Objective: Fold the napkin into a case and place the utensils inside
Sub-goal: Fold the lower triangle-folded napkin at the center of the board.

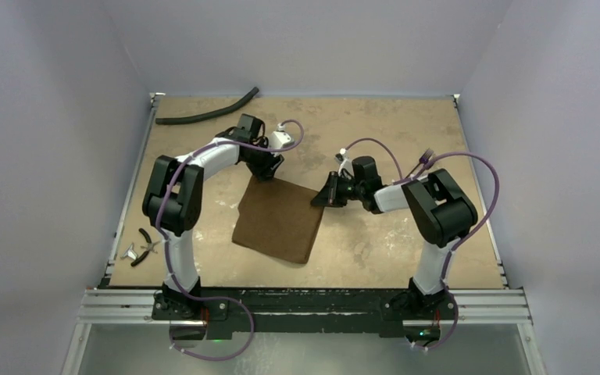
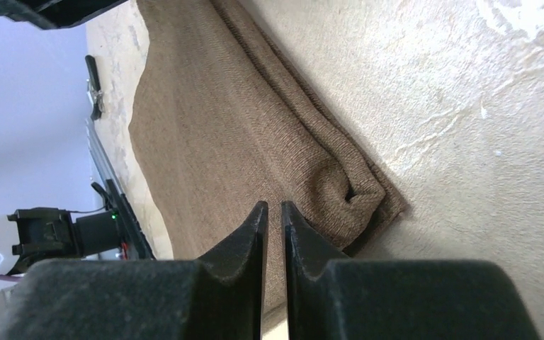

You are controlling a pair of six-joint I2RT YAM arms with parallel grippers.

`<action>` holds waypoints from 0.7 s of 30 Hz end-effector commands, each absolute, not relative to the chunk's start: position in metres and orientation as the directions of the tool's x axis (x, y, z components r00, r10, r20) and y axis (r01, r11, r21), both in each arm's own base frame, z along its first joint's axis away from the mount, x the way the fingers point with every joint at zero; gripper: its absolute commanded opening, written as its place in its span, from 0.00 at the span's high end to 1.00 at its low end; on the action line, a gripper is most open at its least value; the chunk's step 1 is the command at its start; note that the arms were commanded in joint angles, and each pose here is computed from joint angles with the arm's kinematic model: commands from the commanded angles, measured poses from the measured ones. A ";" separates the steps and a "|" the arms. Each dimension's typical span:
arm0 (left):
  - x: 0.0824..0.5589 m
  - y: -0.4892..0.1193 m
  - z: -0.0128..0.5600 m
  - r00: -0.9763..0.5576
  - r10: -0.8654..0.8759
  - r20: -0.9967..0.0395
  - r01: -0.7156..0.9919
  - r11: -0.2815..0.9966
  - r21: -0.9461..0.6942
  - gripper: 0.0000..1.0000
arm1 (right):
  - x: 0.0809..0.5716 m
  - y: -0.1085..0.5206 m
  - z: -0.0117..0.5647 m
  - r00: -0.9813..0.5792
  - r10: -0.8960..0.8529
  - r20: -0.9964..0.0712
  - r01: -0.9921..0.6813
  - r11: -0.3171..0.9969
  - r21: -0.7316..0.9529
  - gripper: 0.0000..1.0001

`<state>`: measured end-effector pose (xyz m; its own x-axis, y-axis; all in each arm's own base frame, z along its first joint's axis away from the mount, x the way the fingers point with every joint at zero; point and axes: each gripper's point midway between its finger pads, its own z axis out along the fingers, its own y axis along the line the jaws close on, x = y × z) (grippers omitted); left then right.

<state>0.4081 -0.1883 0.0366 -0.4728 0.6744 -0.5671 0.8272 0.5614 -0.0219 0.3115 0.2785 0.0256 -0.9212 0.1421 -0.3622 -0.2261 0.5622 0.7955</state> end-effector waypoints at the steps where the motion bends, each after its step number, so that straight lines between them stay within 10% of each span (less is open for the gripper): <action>1: 0.445 -0.181 0.043 -0.469 0.621 -0.627 0.760 0.646 0.072 0.53 | 0.334 0.276 0.062 -0.861 0.151 -0.486 -0.326 0.570 0.754 0.83; 21: 0.452 -0.169 0.047 -0.485 0.578 -0.656 0.747 0.664 0.032 0.50 | 0.364 0.340 0.053 -0.887 0.097 -0.451 -0.353 0.488 0.799 0.88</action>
